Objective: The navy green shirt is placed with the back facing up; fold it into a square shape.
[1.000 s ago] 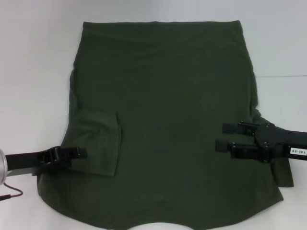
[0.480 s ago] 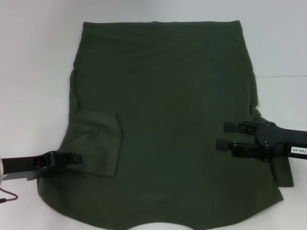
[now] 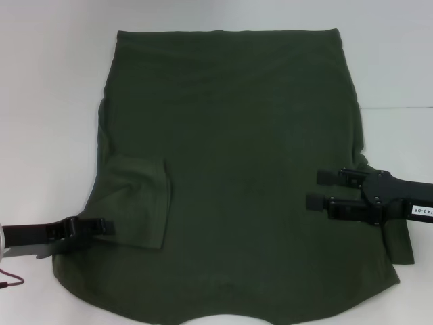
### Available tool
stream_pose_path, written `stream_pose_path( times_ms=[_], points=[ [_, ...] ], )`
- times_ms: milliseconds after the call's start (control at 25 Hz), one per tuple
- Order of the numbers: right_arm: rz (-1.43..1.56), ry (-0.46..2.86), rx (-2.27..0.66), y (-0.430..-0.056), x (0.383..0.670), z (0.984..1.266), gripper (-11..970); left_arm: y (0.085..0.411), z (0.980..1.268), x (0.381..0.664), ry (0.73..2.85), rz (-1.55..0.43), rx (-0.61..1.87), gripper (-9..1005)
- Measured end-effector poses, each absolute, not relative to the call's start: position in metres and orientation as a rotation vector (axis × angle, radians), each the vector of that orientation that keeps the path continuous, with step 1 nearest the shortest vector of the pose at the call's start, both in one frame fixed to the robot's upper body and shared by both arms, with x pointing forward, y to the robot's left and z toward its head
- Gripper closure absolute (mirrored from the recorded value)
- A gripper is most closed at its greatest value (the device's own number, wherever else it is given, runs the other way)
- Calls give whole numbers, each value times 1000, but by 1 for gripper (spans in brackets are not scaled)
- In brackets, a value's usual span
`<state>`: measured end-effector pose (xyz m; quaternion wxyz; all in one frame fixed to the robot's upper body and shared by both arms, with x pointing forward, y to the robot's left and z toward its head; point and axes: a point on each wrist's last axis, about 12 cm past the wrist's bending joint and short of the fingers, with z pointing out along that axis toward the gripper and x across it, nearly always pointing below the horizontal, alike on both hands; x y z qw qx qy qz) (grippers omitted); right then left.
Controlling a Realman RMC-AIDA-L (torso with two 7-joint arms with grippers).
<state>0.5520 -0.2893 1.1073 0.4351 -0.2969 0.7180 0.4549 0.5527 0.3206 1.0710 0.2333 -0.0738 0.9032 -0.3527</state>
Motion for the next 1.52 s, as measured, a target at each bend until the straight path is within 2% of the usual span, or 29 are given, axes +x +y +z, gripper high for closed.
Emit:
stream_pose_path(
  times_ms=[1520],
  points=[
    [1127,1779,-729,-290,552,1108,92,320,1072,559,2492,-930,-189,321]
  ],
)
